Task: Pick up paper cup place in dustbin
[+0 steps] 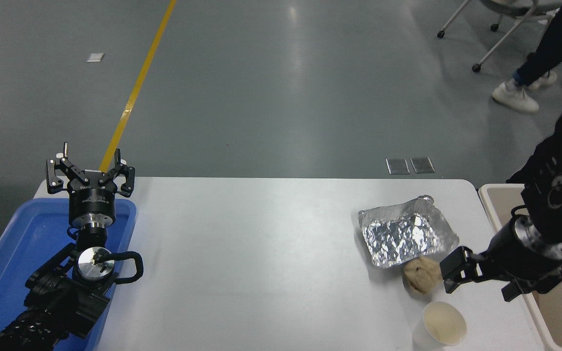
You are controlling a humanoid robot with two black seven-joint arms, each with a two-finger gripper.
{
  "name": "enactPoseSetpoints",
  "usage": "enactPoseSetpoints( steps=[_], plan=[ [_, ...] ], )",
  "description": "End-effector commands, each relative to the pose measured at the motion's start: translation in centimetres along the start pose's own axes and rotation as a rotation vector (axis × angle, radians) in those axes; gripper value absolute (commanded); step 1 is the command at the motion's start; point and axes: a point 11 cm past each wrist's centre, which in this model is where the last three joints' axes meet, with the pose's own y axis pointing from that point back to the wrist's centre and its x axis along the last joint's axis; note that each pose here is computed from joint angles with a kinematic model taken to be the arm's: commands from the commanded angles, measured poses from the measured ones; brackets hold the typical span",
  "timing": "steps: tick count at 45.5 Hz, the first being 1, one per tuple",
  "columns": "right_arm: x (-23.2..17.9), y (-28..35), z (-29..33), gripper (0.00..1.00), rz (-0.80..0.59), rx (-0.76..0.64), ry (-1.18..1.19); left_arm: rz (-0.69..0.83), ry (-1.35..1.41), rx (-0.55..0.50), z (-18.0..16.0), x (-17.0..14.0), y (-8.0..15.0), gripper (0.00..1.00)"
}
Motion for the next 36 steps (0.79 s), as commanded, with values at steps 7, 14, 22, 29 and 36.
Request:
enactPoseSetpoints(
  steps=[7, 14, 22, 29, 36],
  plan=[
    [-2.8, -7.2, 1.2, 1.0, 0.009, -0.002, 0.011, 0.0, 0.0, 0.0, 0.0, 0.0, 0.0, 0.99],
    [-2.7, -8.0, 0.9, 1.0, 0.04, 0.014, -0.003, 0.0, 0.0, 0.0, 0.0, 0.0, 0.0, 0.99],
    [-2.5, -8.7, 0.8, 0.88, 0.068, 0.019, -0.019, 0.0, 0.0, 0.0, 0.0, 0.0, 0.0, 0.99],
    [-2.4, -9.3, 1.0, 0.49, 0.123, 0.019, -0.034, 0.0, 0.0, 0.0, 0.0, 0.0, 0.0, 0.99],
    [-2.4, -9.6, 1.3, 0.0, 0.14, 0.012, -0.036, -0.001, 0.001, 0.0, 0.0, -0.1, -0.1, 0.99]
  ],
)
